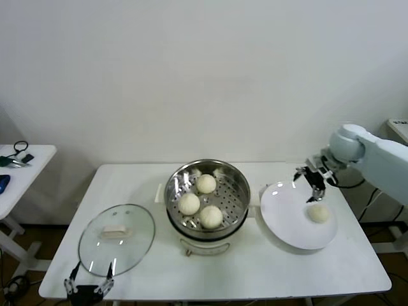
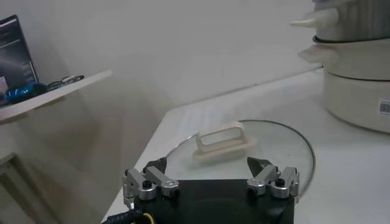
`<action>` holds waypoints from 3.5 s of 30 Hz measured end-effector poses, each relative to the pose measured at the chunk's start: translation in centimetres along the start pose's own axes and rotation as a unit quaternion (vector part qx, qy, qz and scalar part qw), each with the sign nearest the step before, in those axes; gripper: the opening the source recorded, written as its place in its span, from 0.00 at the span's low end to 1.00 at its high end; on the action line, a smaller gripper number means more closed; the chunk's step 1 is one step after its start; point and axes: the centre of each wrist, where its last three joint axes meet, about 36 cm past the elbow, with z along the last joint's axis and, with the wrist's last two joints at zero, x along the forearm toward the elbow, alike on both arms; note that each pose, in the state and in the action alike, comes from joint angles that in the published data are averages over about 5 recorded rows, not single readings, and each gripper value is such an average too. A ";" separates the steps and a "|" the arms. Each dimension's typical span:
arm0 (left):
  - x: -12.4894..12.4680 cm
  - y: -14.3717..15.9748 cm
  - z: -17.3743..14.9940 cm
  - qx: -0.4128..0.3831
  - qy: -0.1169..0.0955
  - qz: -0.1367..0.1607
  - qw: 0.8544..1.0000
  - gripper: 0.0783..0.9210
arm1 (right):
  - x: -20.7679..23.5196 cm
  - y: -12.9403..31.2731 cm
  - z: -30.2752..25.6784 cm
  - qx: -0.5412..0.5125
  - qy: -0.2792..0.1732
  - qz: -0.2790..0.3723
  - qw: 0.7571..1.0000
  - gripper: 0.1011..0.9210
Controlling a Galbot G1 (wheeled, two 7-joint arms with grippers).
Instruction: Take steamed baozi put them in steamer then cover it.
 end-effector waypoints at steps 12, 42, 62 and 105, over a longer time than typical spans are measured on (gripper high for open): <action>-0.1 -0.4 0.1 -0.001 0.006 -0.002 1.000 0.88 | -4.9 1.3 5.0 -0.039 0.030 -0.024 0.998 0.88; -0.1 -0.5 0.4 -0.002 0.011 -0.002 1.000 0.88 | -9.8 1.0 5.4 -0.055 0.035 -0.061 0.996 0.70; -0.3 -1.8 -0.1 0.007 0.004 0.008 1.000 0.88 | 0.2 -6.6 0.0 -0.056 -0.035 0.015 0.998 0.69; -2.4 -2.5 -1.2 -0.004 -0.017 0.022 1.000 0.88 | 2.8 -11.6 -26.7 0.010 -0.078 -0.056 0.995 0.70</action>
